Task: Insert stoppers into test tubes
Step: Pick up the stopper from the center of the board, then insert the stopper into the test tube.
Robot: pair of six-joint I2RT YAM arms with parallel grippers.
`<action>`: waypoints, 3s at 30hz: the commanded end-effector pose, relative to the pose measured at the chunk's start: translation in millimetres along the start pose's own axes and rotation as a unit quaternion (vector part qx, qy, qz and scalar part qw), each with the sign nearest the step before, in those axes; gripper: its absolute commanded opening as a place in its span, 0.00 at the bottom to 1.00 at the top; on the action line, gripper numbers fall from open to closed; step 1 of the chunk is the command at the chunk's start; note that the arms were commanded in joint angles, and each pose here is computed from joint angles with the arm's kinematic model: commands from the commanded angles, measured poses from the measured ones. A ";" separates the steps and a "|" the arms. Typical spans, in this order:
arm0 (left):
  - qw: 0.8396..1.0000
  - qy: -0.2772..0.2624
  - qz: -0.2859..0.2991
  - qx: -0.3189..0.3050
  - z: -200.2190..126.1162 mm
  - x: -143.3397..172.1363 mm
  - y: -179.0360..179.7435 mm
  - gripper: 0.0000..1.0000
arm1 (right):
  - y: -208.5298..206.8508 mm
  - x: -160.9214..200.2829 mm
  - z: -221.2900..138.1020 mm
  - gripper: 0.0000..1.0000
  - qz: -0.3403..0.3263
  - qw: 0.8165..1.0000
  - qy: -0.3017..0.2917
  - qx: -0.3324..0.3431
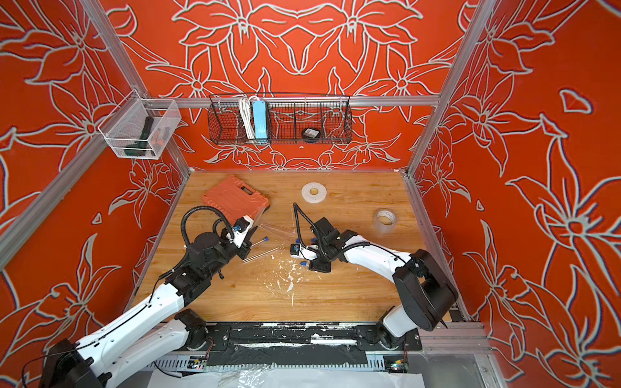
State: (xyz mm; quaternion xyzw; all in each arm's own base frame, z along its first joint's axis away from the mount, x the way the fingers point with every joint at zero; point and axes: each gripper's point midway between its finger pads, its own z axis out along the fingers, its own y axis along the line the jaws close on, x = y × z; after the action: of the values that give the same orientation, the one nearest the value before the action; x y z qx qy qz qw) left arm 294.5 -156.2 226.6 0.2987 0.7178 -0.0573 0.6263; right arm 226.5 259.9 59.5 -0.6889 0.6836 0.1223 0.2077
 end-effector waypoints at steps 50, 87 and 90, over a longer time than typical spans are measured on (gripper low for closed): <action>1.000 -0.021 0.011 -0.010 -5.5 -9.3 3.7 0.00 | -5.3 6.7 46.4 0.18 -0.034 0.993 0.096 -0.056; 0.934 0.010 0.337 0.120 -23.2 33.0 -72.5 0.00 | 43.4 -39.0 -113.5 0.10 0.124 0.990 -0.071 -0.002; 0.921 -0.009 0.365 0.134 -25.8 34.1 -84.7 0.00 | 46.7 -42.0 -119.3 0.10 0.128 0.989 -0.074 -0.003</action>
State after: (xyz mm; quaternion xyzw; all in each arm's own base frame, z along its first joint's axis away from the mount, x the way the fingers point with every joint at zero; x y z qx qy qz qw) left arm 231.8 -194.2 168.7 0.5903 0.5882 0.0506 0.5505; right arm 177.2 244.4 170.1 -0.5943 0.7411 0.1810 0.2544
